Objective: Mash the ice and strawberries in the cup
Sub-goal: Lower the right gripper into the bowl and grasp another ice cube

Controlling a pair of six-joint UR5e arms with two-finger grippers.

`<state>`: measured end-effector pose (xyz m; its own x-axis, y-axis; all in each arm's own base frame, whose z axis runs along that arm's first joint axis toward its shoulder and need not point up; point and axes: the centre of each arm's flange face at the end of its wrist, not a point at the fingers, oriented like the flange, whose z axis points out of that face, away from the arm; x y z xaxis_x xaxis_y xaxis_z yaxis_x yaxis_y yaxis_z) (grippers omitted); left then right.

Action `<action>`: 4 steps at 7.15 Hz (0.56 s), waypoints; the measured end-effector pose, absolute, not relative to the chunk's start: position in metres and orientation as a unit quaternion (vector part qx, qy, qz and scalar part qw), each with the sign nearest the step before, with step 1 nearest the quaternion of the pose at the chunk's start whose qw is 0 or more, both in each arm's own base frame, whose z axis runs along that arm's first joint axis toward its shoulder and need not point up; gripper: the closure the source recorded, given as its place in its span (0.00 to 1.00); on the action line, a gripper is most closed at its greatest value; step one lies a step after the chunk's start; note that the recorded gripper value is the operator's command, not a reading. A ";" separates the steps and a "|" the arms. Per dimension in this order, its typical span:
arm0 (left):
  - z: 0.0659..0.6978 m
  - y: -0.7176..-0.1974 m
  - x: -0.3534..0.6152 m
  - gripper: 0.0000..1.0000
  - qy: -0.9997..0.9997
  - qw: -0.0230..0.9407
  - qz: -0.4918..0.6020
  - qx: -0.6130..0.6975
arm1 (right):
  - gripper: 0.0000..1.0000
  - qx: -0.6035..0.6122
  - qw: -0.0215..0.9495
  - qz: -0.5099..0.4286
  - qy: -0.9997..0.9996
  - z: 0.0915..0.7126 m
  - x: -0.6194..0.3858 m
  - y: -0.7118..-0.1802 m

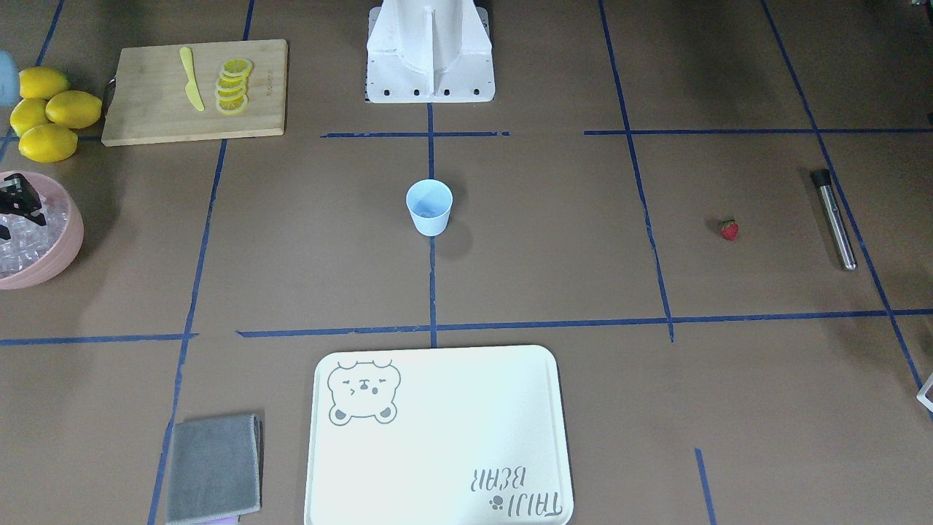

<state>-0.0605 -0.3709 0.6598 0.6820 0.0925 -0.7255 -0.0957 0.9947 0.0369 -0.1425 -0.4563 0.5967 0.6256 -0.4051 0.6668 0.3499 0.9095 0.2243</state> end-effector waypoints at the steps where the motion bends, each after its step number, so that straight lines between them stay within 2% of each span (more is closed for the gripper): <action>1: 0.660 -0.371 -0.061 0.00 0.395 0.917 0.051 -0.002 | 0.85 0.036 0.901 -0.210 -0.377 0.597 -0.142 -0.456; 4: 0.660 -0.371 -0.061 0.00 0.395 0.917 0.051 -0.002 | 0.97 0.038 0.901 -0.211 -0.378 0.594 -0.144 -0.459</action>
<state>-0.0605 -0.3708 0.6600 0.6820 0.0922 -0.7255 -0.0957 0.9947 0.0365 -0.1436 -0.4590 0.5935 0.6259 -0.4084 0.6645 0.3510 0.9083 0.2276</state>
